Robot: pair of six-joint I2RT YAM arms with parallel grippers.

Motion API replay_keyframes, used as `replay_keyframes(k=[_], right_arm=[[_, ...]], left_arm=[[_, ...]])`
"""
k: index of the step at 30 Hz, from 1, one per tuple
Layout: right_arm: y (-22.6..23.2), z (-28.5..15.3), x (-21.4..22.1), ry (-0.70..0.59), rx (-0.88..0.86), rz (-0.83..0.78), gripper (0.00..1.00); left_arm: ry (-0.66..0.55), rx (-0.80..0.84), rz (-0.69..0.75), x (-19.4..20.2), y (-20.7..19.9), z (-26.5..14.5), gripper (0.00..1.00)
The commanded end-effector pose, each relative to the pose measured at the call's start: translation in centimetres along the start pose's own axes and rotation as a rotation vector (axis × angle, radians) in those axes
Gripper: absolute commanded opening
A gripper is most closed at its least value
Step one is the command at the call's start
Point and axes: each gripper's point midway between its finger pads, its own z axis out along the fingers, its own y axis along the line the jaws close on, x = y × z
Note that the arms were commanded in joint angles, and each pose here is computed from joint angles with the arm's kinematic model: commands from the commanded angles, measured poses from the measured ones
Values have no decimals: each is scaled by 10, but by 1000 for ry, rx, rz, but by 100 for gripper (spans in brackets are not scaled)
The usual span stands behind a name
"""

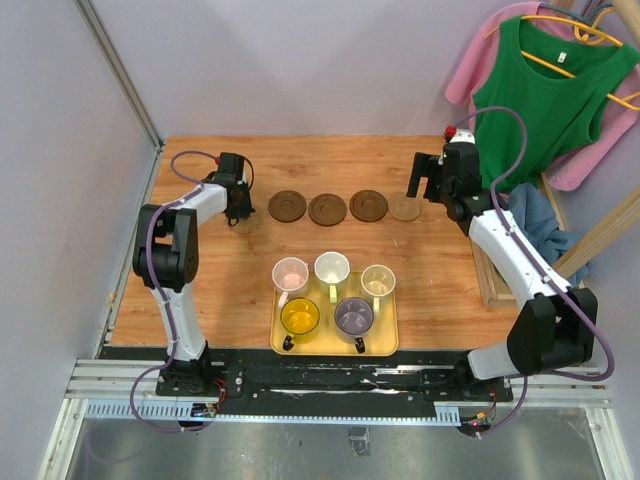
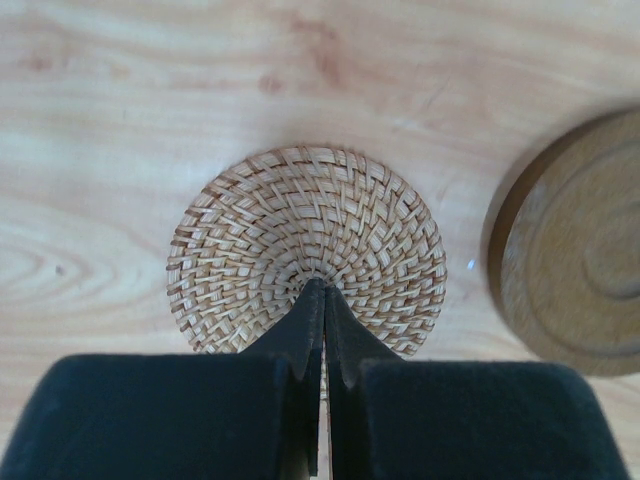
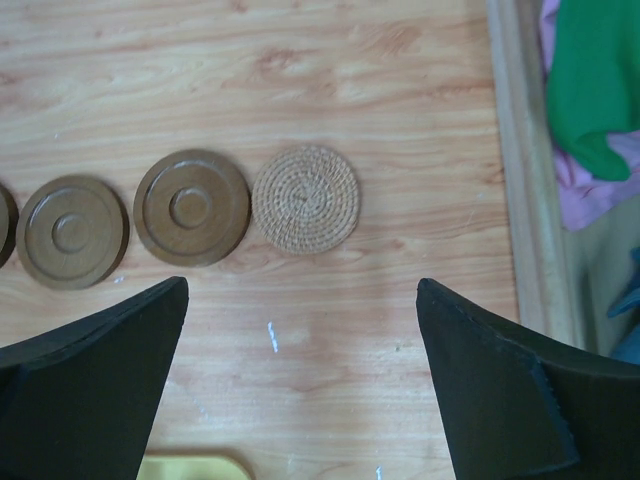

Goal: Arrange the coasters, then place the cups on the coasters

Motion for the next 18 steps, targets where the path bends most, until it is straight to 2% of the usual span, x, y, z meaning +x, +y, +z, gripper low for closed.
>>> replay_keyframes(k=[1, 10, 18], right_arm=[[-23, 8, -7, -58, 112, -12, 98], [-28, 31, 3, -3, 134, -10, 98], [-33, 64, 18, 51, 181, -44, 98]], left_arm=[[20, 11, 19, -12, -4, 20, 0], [17, 6, 23, -30, 2, 35, 0], [39, 65, 33, -17, -5, 34, 0]])
